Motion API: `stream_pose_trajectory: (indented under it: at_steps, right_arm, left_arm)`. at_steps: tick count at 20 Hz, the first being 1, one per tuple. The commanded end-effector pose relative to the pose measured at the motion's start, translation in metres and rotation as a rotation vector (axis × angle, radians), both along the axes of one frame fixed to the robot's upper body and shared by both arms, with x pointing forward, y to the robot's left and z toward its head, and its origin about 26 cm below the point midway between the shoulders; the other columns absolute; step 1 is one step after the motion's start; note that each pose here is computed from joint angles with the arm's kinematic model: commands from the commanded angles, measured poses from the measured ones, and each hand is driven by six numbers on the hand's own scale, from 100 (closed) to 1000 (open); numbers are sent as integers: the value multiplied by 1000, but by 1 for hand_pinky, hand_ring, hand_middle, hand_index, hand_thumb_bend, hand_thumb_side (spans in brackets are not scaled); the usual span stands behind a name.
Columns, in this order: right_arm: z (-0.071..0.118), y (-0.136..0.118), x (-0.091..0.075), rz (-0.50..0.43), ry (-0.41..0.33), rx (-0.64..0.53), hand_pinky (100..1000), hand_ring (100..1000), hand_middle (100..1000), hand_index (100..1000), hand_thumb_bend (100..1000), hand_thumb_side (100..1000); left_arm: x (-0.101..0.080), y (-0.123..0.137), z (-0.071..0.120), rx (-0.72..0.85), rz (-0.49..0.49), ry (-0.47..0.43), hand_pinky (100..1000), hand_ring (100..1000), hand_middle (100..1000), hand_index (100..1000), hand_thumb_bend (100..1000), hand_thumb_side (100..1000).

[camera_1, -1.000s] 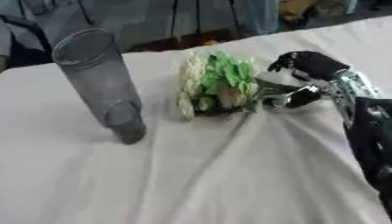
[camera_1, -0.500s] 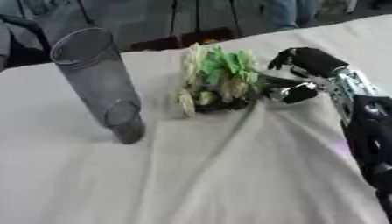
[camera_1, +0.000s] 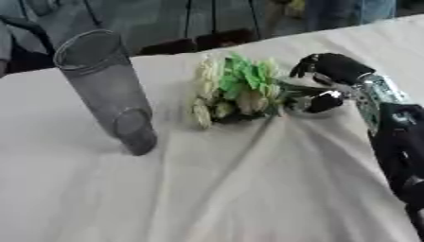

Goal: Arrange flowers into the vase.

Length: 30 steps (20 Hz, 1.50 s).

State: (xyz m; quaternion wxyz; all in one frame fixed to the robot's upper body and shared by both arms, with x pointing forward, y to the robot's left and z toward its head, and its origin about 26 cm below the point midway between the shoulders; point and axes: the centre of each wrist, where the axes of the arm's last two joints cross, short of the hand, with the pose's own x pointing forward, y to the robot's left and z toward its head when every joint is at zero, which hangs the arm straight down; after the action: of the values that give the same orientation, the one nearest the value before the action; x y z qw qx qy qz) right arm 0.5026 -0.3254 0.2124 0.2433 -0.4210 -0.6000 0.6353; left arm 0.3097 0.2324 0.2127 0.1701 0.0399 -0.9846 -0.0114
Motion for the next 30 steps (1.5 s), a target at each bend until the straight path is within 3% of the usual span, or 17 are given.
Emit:
stream_pose_trajectory:
  at_steps: [1, 8, 12, 23, 26, 30]
  right_arm:
    - [18, 5, 3, 9, -38, -14, 680, 755, 615, 772, 417, 591]
    - [17, 13, 5, 15, -37, -25, 671, 735, 591, 756, 397, 587]
    - [14, 16, 6, 8, -14, -50, 611, 650, 518, 697, 338, 570]
    - [8, 18, 8, -33, 52, -74, 527, 576, 453, 631, 239, 548]
    - [9, 18, 8, -33, 60, -68, 483, 529, 405, 590, 225, 562]
    - [10, 17, 7, -24, 77, -69, 357, 385, 275, 490, 233, 585]
  left_arm:
    - [-2, 0, 6, 3, -5, -20, 663, 840, 935, 1000, 100, 1000]
    - [-2, -1, 6, 4, -8, -19, 662, 840, 935, 1000, 100, 1000]
    - [-2, -1, 7, 3, -10, -19, 662, 840, 935, 1000, 100, 1000]
    - [-2, -1, 7, 0, -7, -20, 656, 840, 935, 1000, 100, 1000]
    - [-2, 0, 7, -1, -5, -20, 655, 840, 935, 1000, 100, 1000]
    - [-2, 0, 6, -2, -3, -18, 655, 839, 935, 1000, 100, 1000]
